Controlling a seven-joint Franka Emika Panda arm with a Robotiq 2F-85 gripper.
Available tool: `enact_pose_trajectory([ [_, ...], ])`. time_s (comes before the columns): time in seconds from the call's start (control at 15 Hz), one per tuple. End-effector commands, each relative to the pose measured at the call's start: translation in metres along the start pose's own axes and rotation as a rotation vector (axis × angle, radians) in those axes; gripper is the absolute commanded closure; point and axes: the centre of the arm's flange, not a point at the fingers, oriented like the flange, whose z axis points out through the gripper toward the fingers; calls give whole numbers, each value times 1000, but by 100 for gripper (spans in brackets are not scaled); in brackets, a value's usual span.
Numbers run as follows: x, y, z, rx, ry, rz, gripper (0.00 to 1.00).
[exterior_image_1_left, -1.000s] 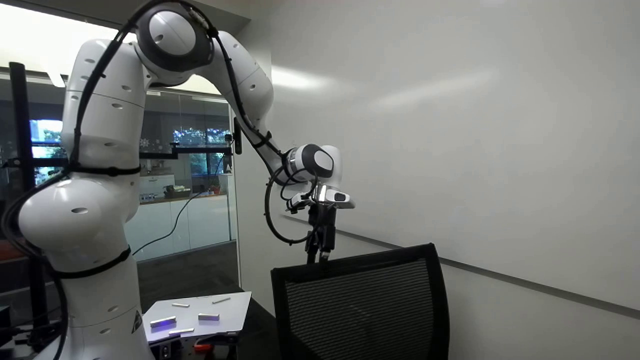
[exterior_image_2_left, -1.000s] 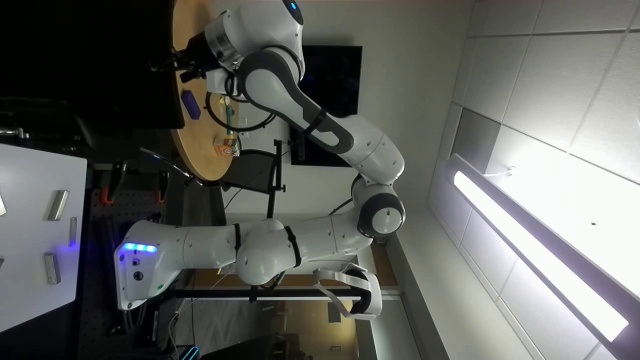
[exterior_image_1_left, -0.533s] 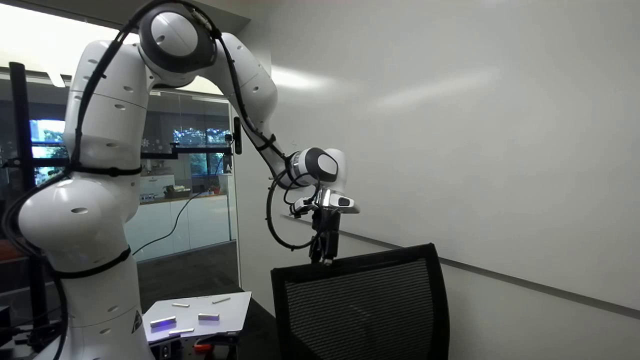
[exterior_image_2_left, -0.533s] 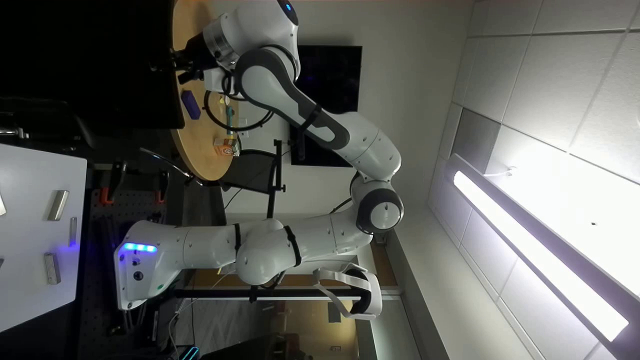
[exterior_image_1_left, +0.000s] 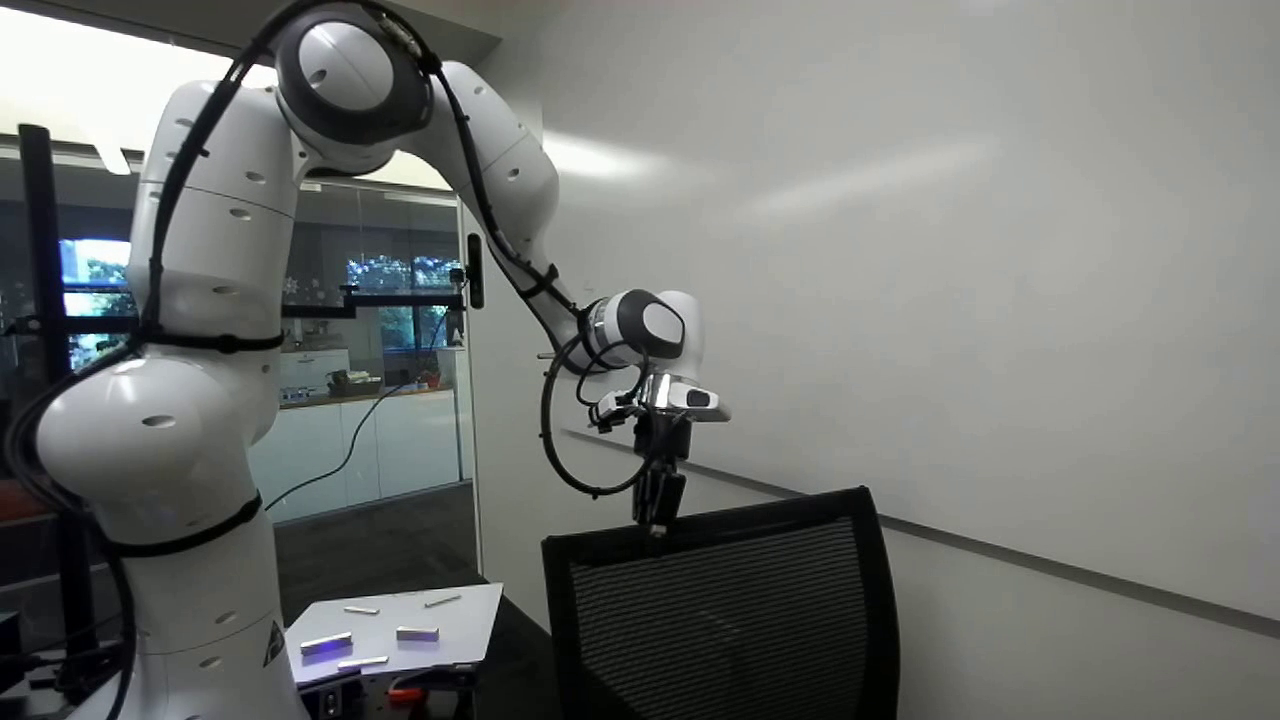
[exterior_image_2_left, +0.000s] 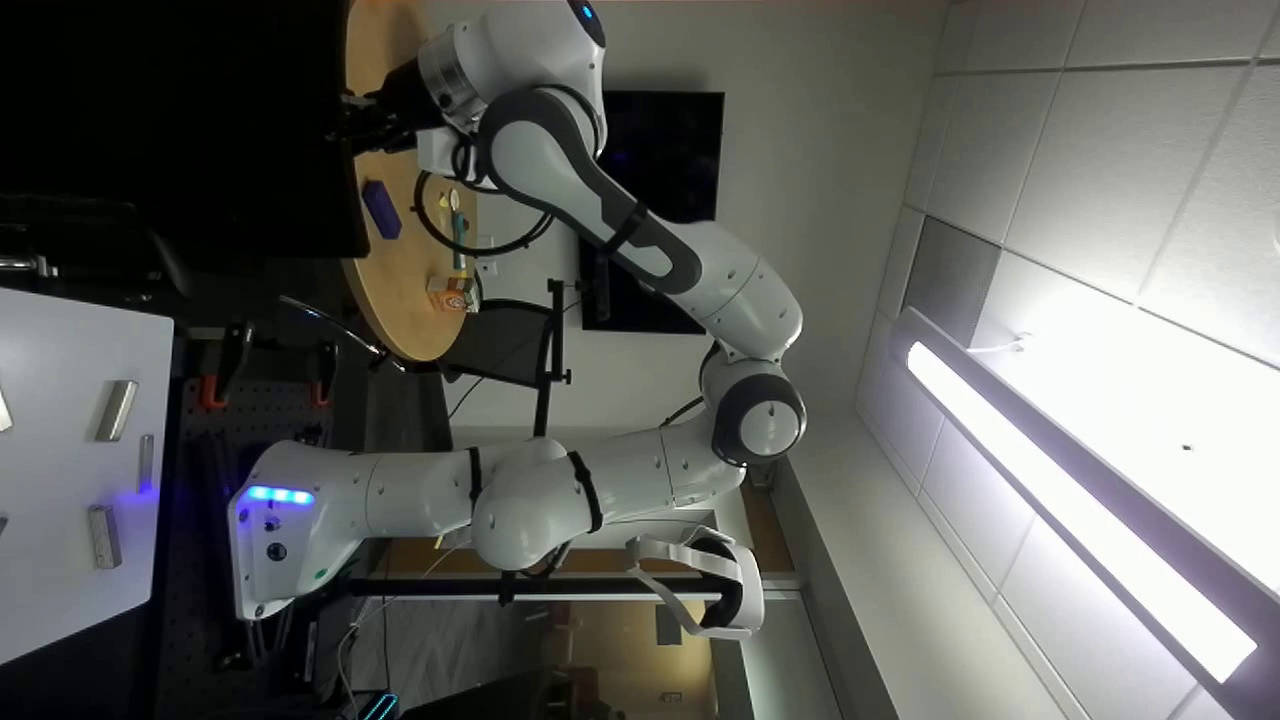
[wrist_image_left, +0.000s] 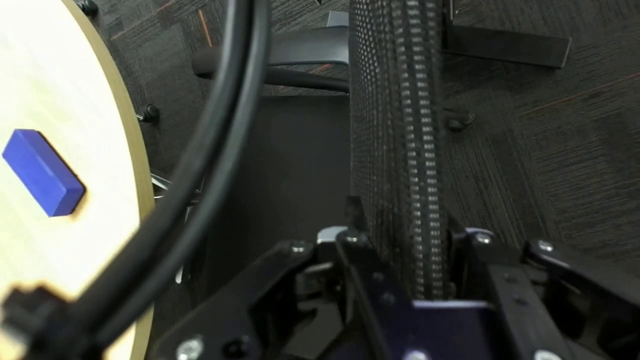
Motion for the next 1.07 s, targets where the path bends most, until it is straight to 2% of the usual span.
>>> enact_pose_trajectory([
  [0.0,-5,-1,-1,-8,12,-14,97],
  [0.13,-7,-4,3,-7,11,-19,100],
  [0.27,-7,-3,7,-5,0,-3,99],
  [0.53,-1,19,16,37,-36,106,98],
  [0.87,-3,58,33,117,-75,321,98],
  [0.93,15,96,17,133,-69,356,98],
  [1.0,15,114,19,151,-96,379,98],
])
